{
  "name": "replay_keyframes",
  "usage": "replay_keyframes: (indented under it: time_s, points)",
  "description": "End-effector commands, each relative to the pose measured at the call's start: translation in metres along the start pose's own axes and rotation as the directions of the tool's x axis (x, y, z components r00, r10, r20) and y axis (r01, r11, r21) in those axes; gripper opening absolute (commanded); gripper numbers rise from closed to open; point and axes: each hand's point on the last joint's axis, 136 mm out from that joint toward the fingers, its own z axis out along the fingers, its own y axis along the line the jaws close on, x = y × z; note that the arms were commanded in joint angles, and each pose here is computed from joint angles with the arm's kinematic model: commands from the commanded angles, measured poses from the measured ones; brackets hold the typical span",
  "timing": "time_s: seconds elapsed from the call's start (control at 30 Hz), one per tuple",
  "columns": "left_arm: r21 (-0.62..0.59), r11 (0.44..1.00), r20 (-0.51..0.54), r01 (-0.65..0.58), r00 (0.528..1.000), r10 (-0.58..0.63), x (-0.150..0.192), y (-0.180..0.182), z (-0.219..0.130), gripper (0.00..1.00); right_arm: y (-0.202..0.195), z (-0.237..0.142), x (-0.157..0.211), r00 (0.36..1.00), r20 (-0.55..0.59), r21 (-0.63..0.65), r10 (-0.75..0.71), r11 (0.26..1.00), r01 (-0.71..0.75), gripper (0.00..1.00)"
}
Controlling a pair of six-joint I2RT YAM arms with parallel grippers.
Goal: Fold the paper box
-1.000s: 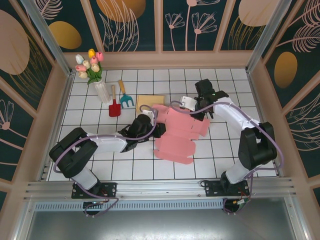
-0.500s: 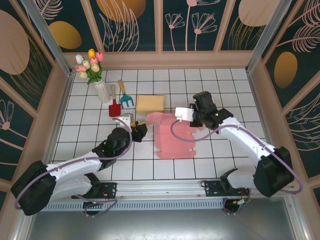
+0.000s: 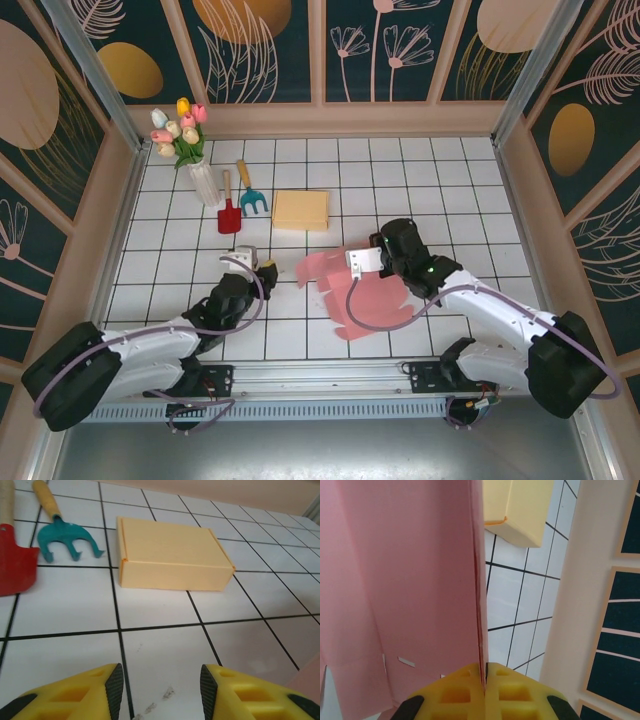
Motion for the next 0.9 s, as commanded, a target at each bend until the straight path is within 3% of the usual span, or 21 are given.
replay_keyframes:
  time_s: [0.0,0.5,0.67,0.87]
  points:
    - [0.117,0.993,0.008,-0.018,1.000,0.017,0.001,-0.020,0.001,0.47,0.004,0.003,0.008,0.998,-0.051,0.028,-0.048,0.998,0.049,0.00]
    - [0.295,0.954,-0.084,-0.057,0.993,0.086,0.034,-0.052,0.014,0.47,0.055,0.010,0.023,0.979,-0.092,-0.083,-0.182,0.981,0.175,0.00]
    - [0.382,0.924,-0.114,-0.019,0.991,0.068,0.036,-0.072,0.014,0.45,0.016,0.004,0.001,0.996,-0.022,0.078,-0.081,0.994,0.082,0.00]
    - [0.206,0.979,-0.038,-0.004,0.999,0.012,0.015,-0.039,0.013,0.45,-0.022,-0.005,-0.019,0.998,0.063,0.219,-0.006,0.976,-0.008,0.00]
